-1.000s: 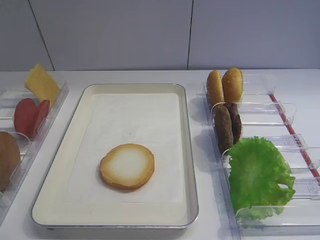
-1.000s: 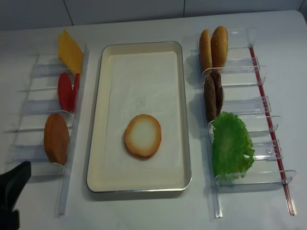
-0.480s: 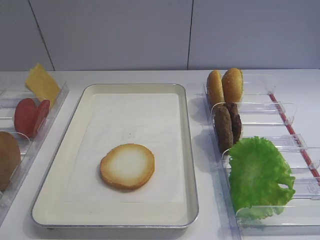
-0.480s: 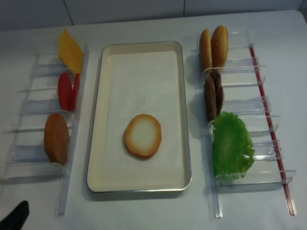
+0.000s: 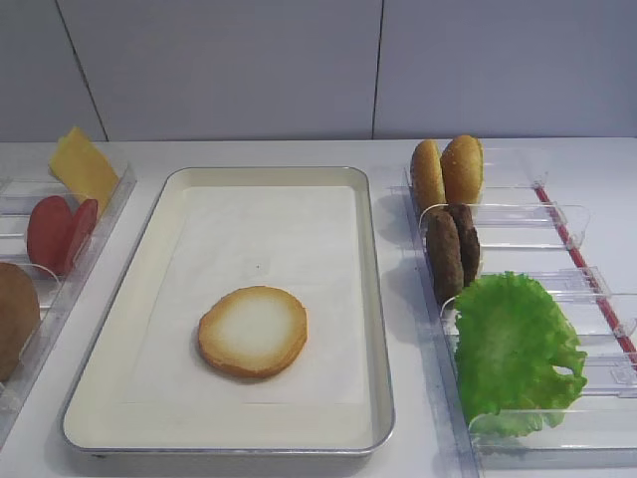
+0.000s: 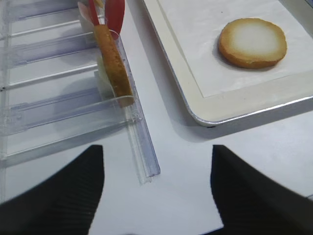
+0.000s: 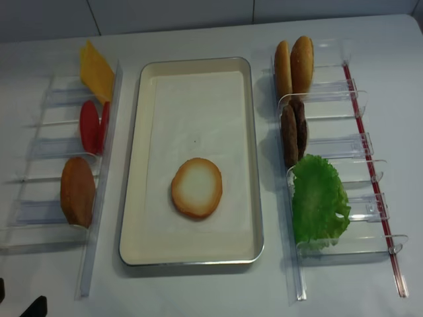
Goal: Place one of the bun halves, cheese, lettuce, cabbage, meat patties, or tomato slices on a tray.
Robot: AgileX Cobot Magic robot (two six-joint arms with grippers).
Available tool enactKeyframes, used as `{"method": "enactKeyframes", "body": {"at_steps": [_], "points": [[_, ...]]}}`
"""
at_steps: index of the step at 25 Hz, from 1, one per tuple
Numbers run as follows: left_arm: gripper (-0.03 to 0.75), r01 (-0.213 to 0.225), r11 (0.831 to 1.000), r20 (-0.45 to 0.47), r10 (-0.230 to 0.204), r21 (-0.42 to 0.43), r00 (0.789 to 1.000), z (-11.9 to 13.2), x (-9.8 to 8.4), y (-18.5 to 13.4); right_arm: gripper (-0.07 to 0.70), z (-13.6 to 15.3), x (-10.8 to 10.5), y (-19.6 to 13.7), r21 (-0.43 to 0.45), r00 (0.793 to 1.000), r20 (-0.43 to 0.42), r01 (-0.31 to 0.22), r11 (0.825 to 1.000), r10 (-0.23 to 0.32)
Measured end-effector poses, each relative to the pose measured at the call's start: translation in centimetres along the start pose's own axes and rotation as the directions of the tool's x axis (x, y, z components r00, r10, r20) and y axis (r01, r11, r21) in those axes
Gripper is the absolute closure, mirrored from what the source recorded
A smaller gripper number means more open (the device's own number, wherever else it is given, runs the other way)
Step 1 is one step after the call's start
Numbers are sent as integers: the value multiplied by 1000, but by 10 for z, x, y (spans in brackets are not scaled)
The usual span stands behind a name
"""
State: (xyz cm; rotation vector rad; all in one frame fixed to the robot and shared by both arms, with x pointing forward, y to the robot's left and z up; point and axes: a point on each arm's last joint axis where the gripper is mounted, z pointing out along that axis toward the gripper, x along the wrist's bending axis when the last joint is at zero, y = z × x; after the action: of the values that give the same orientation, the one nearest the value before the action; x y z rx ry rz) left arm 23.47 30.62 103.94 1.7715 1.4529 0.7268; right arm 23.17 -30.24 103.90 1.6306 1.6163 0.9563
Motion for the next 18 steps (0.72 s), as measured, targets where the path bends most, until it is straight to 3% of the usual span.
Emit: {"method": "enactKeyframes", "body": {"at_steps": [18], "points": [[282,1,1000,-2,-1,5,1000,0,0,0,-30,0,0,0,0,1000,0,0,1000,0]]}}
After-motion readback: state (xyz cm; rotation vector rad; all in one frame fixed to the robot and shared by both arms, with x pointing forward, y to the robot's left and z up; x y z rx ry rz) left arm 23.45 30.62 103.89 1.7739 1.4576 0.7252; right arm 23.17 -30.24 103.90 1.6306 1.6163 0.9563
